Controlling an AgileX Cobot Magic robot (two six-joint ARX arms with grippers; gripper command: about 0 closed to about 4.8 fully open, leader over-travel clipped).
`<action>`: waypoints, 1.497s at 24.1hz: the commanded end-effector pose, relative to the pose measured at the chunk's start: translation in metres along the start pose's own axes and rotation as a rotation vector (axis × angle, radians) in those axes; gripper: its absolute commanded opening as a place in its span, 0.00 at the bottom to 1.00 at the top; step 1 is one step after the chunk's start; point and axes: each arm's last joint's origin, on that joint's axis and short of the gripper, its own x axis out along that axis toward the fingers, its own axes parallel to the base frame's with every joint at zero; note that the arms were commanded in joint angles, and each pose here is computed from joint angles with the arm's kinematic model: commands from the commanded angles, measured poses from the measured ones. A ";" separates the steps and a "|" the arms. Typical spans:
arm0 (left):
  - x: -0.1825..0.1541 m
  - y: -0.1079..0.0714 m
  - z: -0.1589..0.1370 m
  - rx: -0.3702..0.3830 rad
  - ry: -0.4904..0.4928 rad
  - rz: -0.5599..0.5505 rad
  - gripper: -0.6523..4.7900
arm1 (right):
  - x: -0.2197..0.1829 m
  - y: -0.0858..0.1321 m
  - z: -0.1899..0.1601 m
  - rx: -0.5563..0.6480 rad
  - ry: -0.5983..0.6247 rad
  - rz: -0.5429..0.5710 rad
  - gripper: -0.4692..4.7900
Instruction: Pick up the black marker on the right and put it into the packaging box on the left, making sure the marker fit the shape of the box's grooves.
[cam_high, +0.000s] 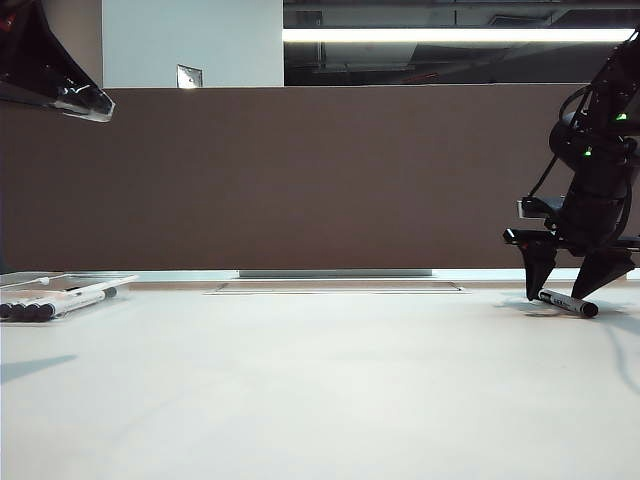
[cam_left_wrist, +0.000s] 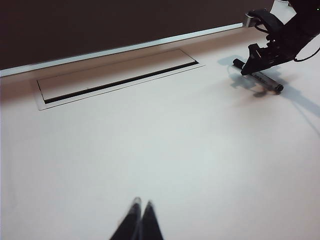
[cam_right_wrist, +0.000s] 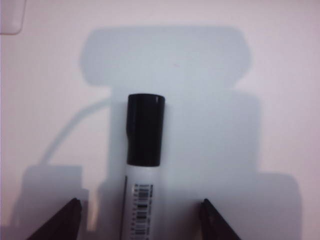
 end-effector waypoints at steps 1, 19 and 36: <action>0.000 0.000 0.003 -0.001 -0.017 -0.005 0.11 | 0.002 0.000 0.001 -0.004 -0.007 0.002 0.71; 0.000 0.000 0.003 -0.001 -0.017 -0.005 0.11 | 0.002 0.002 -0.003 -0.057 0.042 -0.008 0.56; 0.000 0.000 0.003 -0.001 -0.017 -0.005 0.11 | 0.002 0.003 -0.005 -0.057 0.054 -0.005 0.47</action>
